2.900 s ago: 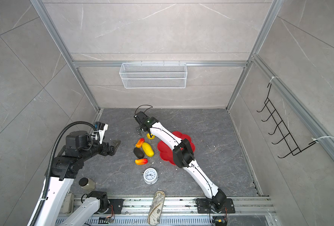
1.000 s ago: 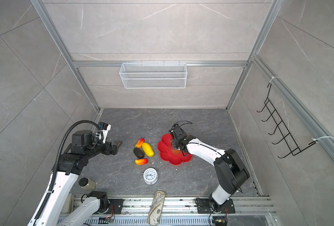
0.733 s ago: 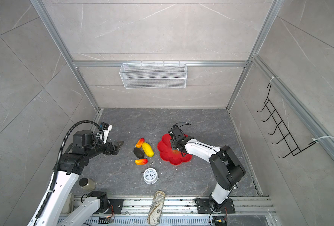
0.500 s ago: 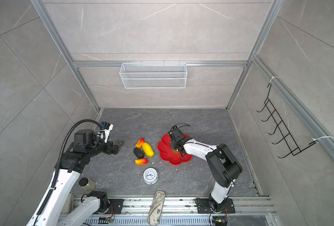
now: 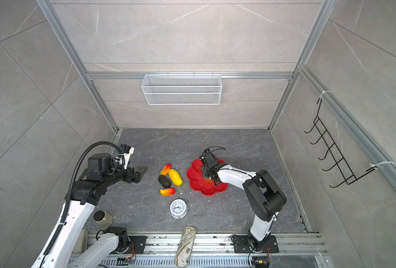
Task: Place and organize the fake fruits in the fruit bowl
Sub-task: 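Carry the lemon with the right gripper into the red bowl and release, then move the right gripper to the long yellow fruit and grasp it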
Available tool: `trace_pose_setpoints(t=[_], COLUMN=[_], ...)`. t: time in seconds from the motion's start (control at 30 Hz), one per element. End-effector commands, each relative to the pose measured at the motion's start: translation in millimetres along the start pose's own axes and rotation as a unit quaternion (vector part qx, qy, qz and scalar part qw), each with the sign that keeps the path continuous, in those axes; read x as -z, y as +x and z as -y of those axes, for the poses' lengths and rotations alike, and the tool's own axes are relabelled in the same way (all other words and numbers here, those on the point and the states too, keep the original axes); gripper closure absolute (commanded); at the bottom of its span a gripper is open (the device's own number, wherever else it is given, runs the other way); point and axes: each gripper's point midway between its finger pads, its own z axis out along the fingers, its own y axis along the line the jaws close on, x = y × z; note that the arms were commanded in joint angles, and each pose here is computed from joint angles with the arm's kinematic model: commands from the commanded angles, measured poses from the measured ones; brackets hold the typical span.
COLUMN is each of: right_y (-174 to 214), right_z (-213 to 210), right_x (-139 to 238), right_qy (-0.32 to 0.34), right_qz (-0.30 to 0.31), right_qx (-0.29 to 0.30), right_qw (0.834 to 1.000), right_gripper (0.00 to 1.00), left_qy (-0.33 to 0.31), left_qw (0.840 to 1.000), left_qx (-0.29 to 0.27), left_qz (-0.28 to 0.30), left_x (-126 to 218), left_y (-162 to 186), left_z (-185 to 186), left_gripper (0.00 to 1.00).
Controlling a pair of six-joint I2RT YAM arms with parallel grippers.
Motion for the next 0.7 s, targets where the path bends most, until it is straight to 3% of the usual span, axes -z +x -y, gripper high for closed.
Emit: trace_pose_setpoints(t=[0.0,0.2,0.4,0.57,0.67], right_y=[5,3,-7,-33,-49], right_z=[1,1,5,-5,-25], right_x=[-6,-1,18,65,97], right_qy=[0.000,-0.001,0.001,-0.018,-0.037], right_qz=[-0.007,-0.007,-0.002,0.031,0.057], right_qx=[0.005,0.006,0.019,0.058,0.093], right_qw=[1.000,1.000,1.000,0.998,0.993], right_gripper=[0.36,0.32,0.12,0.01,0.00], left_qy=[0.002,0.004,0.003,0.003,0.003], left_qw=[1.000,0.999,0.999,0.999,0.999], left_qx=[-0.017,-0.018,-0.021,-0.021,-0.021], left_qz=[0.026,0.031,0.036,0.037,0.037], left_x=[6,10,13,13,13], left_y=[-9,-10,-11,-11,-11], left_z=[2,3,4,4,4], left_gripper=[0.00,0.00,0.00,0.00,0.00])
